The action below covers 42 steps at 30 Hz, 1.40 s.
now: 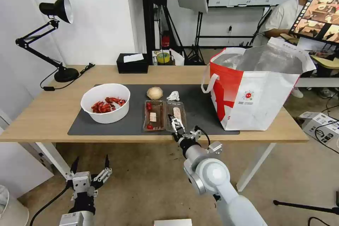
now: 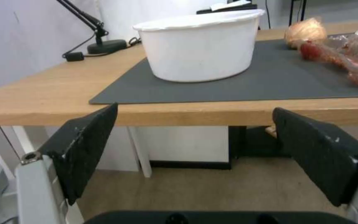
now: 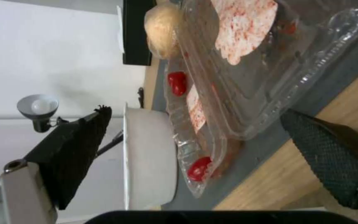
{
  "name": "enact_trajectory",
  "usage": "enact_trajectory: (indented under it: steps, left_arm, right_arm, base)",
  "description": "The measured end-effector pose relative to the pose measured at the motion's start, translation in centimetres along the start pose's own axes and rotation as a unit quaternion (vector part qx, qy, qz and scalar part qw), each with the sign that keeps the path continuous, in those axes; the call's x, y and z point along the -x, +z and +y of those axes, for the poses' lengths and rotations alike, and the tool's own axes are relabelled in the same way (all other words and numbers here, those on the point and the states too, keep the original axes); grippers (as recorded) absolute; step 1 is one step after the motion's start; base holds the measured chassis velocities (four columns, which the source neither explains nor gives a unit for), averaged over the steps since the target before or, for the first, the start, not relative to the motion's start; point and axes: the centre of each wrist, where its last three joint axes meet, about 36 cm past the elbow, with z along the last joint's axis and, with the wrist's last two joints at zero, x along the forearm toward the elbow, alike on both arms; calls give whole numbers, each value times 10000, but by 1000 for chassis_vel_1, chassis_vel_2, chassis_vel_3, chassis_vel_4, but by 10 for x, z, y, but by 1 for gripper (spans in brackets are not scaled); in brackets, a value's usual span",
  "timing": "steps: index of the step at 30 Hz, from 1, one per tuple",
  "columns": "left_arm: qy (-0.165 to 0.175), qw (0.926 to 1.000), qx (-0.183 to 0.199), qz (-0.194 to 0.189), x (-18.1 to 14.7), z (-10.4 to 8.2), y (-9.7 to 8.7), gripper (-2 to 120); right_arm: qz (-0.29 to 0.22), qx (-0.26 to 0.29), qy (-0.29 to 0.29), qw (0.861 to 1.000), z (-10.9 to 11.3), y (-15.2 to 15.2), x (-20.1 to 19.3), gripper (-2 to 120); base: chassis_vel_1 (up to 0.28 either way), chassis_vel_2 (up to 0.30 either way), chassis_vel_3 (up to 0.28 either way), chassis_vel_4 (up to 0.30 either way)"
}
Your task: Pick up the trash from the table and place it into the takeout bag.
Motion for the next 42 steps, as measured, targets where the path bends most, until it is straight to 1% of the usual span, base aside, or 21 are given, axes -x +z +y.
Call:
enact_trajectory:
  steps: [13,21,24,25,26,29,33,35,36,38,42]
  left_arm:
    - [5,10000,14,4,-1,1,0,100]
    - [-2,10000,16,-10,-1,2,0,100]
    - [-7,10000,8,-26,-1,1,-1,100]
    - [-10,10000,-1,-39,-2,1,-1,100]
    - [-10,10000,-1,-39,-2,1,-1,100]
    - [-16,10000,-16,-54,-2,0,0,100]
    - [-17,10000,-23,-64,-2,0,0,100]
    - [-18,10000,-27,-70,-2,0,0,100]
    - [-18,10000,-27,-70,-2,0,0,100]
    - [-20,10000,-32,-81,-2,0,0,100]
    - [-25,9999,-38,-94,-2,0,-1,100]
  right_arm:
    - [-73,66,30,9999,4,-3,6,100]
    - [-179,65,-3,9998,7,-10,8,100]
    - [-282,-116,-70,9995,7,-12,8,100]
    - [-347,-265,-115,9990,6,-13,8,100]
    - [-347,-265,-115,9990,6,-13,8,100]
    - [-475,-579,-179,9970,4,-15,7,100]
    - [-531,-757,-214,9955,4,-17,6,100]
    - [-613,-1008,-291,9926,4,-19,4,100]
    - [-613,-1008,-291,9926,4,-19,4,100]
    - [-674,-1168,-364,9902,7,-21,3,100]
    - [-722,-1313,-482,9875,13,-23,2,100]
  base:
    - [0,0,0,0]
    - [0,0,0,0]
    - [0,0,0,0]
    - [0,0,0,0]
    - [0,0,0,0]
    - [0,0,0,0]
    - [0,0,0,0]
    - [0,0,0,0]
    - [0,0,0,0]
    - [0,0,0,0]
    - [0,0,0,0]
